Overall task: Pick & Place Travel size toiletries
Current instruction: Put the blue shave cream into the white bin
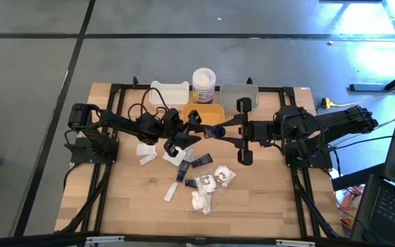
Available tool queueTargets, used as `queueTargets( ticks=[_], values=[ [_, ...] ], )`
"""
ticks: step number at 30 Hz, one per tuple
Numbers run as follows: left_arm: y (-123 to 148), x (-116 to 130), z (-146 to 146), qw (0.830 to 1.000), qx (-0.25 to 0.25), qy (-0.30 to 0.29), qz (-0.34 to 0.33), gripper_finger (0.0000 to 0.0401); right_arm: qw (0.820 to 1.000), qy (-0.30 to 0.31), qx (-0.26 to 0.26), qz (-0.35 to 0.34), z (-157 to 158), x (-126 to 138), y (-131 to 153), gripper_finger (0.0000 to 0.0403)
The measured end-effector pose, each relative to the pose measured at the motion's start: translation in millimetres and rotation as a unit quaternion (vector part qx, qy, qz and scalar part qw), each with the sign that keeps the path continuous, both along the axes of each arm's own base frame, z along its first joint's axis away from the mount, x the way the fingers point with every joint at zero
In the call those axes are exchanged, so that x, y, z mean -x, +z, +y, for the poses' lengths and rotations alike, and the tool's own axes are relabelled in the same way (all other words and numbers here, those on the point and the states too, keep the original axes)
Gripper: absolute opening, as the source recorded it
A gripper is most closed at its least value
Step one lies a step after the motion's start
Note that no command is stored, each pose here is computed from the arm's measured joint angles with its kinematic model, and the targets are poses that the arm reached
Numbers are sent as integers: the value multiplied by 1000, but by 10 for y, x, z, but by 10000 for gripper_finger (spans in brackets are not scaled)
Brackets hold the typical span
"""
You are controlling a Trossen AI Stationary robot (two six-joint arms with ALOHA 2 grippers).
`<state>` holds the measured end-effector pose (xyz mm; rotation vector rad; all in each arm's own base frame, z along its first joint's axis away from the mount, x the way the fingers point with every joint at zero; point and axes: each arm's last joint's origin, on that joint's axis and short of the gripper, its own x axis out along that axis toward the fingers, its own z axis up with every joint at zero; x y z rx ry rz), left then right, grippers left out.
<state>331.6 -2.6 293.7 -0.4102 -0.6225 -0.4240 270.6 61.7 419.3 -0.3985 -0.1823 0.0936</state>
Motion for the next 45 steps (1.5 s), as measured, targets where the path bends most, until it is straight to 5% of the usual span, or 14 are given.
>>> queueTargets(
  ticks=[22,28,38,45],
  values=[
    [11,8,0,999,26,-20,4,10,1000,-1,-1,3,-2,-1,-5,144],
    [8,6,-1,1000,20,-16,4,5,1000,-3,-7,12,-3,0,-17,131],
    [20,17,81,999,10,-30,7,4,991,-71,-95,56,-100,206,11,269],
    [17,39,325,999,15,-48,20,3,971,-126,-148,141,-198,497,-58,301]
  ],
)
